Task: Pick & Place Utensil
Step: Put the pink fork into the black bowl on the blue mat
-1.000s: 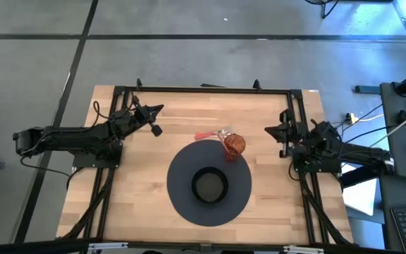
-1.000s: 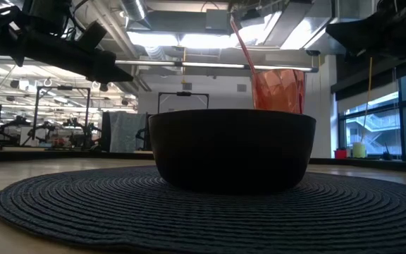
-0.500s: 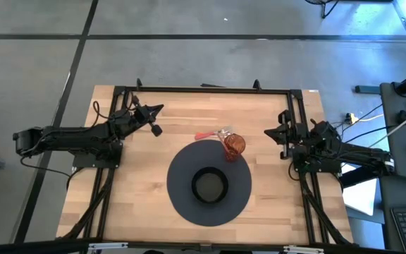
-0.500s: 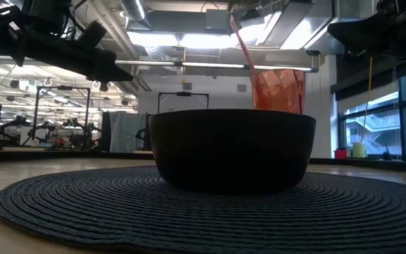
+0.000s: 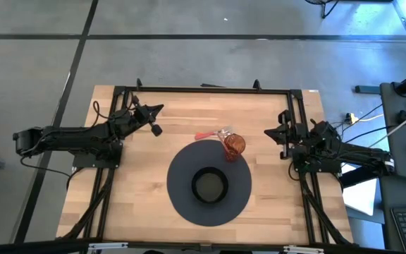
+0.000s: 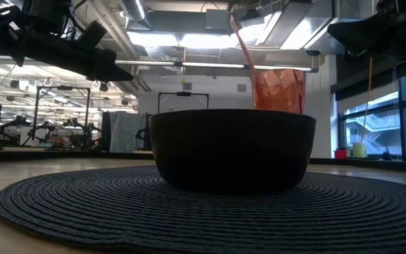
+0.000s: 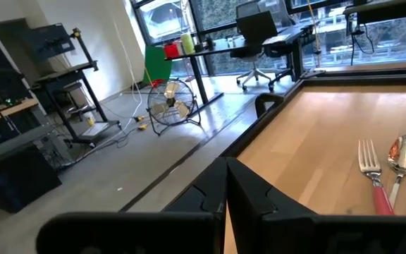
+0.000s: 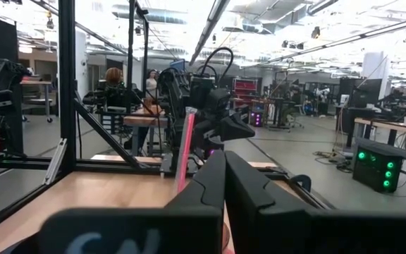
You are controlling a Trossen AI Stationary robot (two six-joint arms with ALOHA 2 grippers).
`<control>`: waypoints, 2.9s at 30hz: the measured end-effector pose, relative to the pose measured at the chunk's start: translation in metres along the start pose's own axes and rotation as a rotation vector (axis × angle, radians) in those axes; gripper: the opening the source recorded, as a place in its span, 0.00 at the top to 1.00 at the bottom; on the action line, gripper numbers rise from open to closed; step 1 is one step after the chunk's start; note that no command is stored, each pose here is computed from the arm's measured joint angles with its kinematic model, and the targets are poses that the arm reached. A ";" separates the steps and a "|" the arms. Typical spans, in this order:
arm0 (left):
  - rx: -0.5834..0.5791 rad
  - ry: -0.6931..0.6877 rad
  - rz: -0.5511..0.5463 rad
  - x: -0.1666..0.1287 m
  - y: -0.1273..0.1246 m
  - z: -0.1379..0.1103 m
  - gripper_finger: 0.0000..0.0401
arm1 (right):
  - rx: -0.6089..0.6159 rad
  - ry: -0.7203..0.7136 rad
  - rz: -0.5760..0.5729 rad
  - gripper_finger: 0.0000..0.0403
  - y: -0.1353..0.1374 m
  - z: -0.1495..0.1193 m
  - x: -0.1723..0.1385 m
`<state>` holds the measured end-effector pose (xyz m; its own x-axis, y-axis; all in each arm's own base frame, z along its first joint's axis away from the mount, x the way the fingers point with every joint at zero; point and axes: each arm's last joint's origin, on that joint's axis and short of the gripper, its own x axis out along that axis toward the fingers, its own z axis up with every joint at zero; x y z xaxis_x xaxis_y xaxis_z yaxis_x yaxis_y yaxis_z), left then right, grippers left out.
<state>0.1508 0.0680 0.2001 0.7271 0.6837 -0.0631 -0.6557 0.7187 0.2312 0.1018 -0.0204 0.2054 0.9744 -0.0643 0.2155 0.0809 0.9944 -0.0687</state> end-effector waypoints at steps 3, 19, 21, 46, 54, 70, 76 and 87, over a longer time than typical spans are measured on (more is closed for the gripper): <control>-0.003 0.000 0.000 0.000 0.000 0.000 0.99 | 0.000 0.002 0.000 0.99 0.000 0.000 0.000; -0.018 -0.013 0.003 0.000 0.000 0.001 0.98 | 0.008 0.059 -0.026 0.99 -0.002 -0.007 0.007; -0.019 -0.013 0.003 0.000 0.000 0.001 0.99 | 0.008 0.063 -0.025 0.99 -0.002 -0.007 0.008; -0.136 -0.074 -0.134 0.010 -0.008 0.002 0.99 | -0.018 0.008 -0.026 0.99 -0.002 -0.002 0.009; -0.230 0.053 -0.307 0.041 -0.027 -0.002 0.99 | -0.087 -0.034 -0.101 0.99 -0.004 0.003 0.009; -0.028 0.627 -0.450 0.143 -0.095 0.008 0.89 | -0.080 -0.022 -0.255 0.99 -0.009 0.002 0.008; 0.117 0.825 -0.550 0.177 -0.123 0.017 0.76 | -0.084 -0.027 -0.236 0.99 -0.008 0.003 0.008; 0.235 0.913 -0.587 0.195 -0.144 0.002 0.58 | -0.055 -0.038 -0.177 0.99 -0.007 0.003 0.008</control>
<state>0.3875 0.0980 0.1562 0.4259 0.1507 -0.8921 -0.1331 0.9857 0.1030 0.1087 -0.0273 0.2108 0.9356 -0.2333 0.2652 0.2624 0.9617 -0.0797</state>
